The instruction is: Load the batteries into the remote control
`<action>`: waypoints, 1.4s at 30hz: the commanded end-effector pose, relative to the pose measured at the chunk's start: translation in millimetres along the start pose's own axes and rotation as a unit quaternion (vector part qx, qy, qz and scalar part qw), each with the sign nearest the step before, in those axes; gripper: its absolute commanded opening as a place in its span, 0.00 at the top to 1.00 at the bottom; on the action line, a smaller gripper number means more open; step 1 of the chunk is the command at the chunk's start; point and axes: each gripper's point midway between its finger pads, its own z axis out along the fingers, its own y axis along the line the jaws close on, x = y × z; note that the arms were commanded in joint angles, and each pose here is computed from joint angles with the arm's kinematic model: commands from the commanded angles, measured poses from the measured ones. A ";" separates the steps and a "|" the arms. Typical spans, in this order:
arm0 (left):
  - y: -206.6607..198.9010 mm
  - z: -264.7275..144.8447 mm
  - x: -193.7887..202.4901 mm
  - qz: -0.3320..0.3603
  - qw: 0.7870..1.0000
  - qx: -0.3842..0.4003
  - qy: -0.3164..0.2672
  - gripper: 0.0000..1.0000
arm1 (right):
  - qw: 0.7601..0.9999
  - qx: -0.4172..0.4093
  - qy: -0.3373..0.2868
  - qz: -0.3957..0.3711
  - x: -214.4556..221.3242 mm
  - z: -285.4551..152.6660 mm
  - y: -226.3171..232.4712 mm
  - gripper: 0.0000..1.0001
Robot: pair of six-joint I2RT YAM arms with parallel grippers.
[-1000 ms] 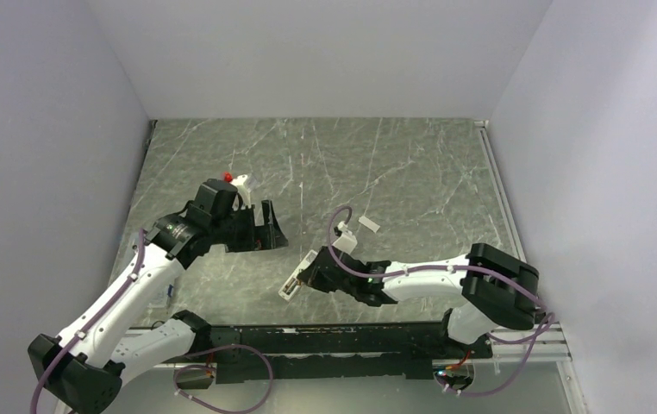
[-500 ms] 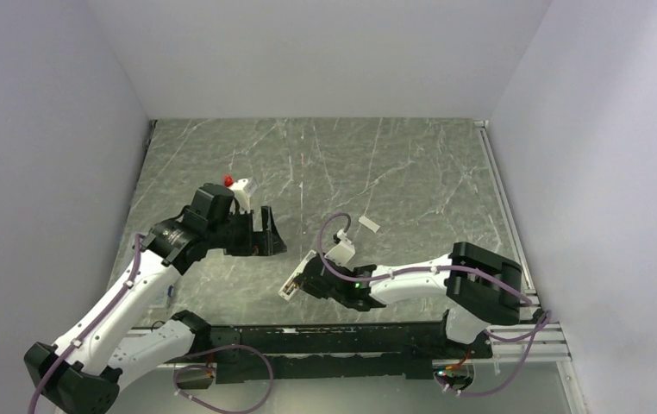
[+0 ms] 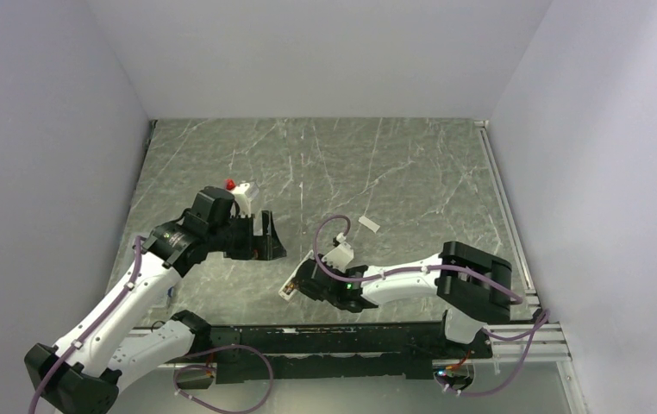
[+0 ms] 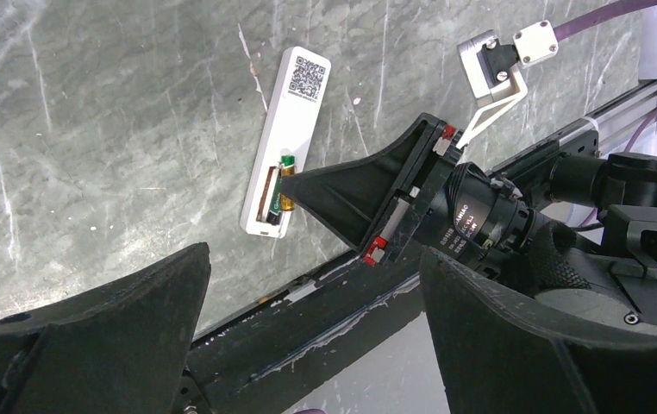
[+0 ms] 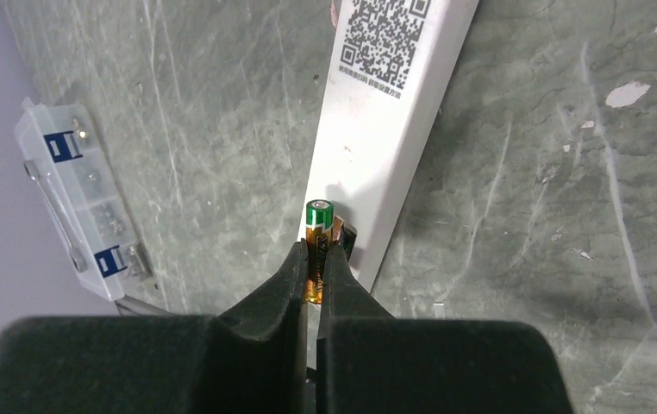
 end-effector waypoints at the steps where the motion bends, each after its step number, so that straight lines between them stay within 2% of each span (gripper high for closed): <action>1: -6.8 -1.3 -3.9 0.020 0.999 0.022 -0.012 0.03 | 1.000 -0.002 -0.017 0.016 -3.5 0.4 12.7 0.98; 14: -8.3 -2.9 -4.0 0.023 0.999 0.029 -0.019 0.02 | 1.000 0.006 -0.012 0.019 1.3 5.1 10.9 0.82; 31: -7.5 -7.4 -4.2 0.023 0.999 0.027 -0.029 0.01 | 1.000 0.008 -0.017 0.007 1.7 0.5 13.5 0.79; 42: -2.4 -4.9 -4.5 0.016 0.999 0.012 -0.029 0.01 | 0.998 -0.013 -0.026 -0.062 -10.4 -18.5 30.2 0.78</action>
